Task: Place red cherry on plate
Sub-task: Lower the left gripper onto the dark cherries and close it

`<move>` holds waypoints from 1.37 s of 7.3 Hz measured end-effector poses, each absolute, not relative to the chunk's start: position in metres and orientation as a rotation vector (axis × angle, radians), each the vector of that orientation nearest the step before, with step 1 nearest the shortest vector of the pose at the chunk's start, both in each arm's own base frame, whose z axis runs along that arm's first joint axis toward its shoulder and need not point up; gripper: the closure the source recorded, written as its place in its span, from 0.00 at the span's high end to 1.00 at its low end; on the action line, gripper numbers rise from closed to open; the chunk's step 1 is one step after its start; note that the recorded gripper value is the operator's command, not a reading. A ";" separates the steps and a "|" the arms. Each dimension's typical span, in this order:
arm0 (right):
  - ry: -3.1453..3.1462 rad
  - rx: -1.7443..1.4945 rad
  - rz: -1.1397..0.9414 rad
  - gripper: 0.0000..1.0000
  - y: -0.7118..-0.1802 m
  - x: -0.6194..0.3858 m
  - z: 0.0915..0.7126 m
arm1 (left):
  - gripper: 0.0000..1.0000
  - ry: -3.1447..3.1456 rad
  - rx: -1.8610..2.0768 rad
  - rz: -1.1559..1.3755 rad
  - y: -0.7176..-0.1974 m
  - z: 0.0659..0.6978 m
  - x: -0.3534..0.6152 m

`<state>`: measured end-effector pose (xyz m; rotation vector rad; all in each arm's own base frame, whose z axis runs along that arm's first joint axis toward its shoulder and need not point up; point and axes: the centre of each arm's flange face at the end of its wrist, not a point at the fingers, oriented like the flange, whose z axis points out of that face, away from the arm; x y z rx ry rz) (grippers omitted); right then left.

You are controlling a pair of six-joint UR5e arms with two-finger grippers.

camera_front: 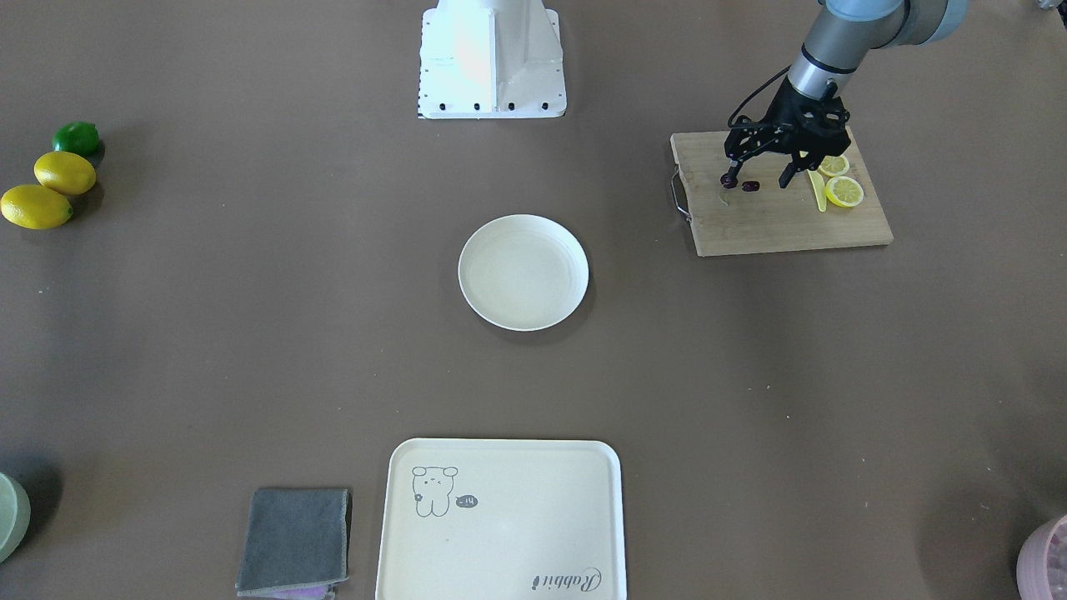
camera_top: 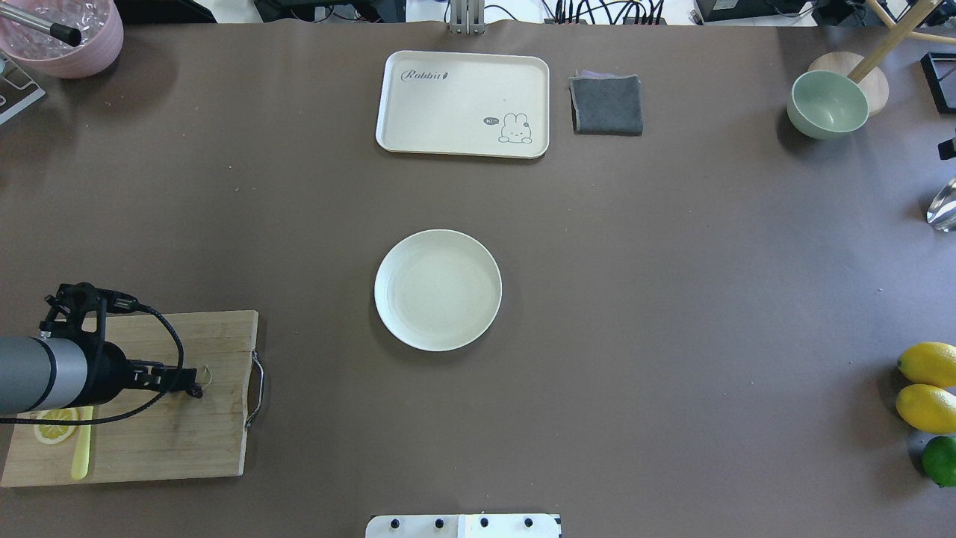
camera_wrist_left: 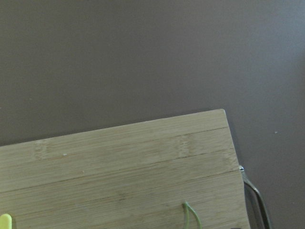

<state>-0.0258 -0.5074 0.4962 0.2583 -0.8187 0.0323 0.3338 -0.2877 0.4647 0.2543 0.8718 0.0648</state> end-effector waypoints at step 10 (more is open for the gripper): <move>-0.817 0.257 0.036 1.00 -0.507 -0.024 0.497 | 0.20 0.846 0.258 0.105 -0.273 0.478 0.362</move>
